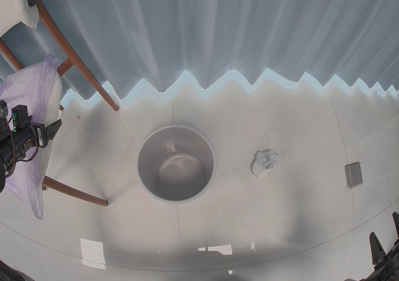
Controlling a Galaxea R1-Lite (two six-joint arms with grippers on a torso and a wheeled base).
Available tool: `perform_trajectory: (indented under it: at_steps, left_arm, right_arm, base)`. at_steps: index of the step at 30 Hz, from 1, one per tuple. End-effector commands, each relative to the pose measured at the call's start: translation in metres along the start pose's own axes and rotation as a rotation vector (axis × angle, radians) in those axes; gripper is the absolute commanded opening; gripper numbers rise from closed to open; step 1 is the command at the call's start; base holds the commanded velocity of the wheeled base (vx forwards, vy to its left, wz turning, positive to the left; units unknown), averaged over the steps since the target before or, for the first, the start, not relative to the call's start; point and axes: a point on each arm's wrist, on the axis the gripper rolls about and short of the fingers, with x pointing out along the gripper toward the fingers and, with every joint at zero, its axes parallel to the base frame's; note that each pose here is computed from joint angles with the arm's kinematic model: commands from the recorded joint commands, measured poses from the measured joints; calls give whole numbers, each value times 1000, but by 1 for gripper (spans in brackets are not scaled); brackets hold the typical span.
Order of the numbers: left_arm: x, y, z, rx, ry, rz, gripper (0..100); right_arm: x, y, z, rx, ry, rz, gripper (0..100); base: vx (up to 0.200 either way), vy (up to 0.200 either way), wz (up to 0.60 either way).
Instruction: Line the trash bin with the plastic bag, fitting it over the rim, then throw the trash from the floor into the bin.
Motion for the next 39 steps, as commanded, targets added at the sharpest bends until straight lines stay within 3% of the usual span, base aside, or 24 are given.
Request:
perform_trajectory:
  at_steps: [1, 4, 5, 23, 39]
  left_arm:
    - [1, 0, -4, -4, 17, -2, 100]
    - [0, 0, -5, -1, 22, 0, 100]
    - [0, 0, -7, -2, 27, -1, 0]
    - [-7, -8, -1, 0, -7, -34, 0]
    - [-12, -6, 6, 5, -33, -10, 0]
  right_arm:
    - [0, 0, -5, 0, -1, 1, 100]
    - [0, 0, -5, 0, -1, -1, 100]
    - [0, 0, -5, 0, -1, 1, 100]
    - [0, 0, -5, 0, -1, 1, 100]
    - [0, 0, -5, 0, -1, 1, 100]
  base:
    - [0, 0, 0]
    - [0, 0, 0]
    - [0, 0, 0]
    - [0, 0, 0]
    - [0, 0, 0]
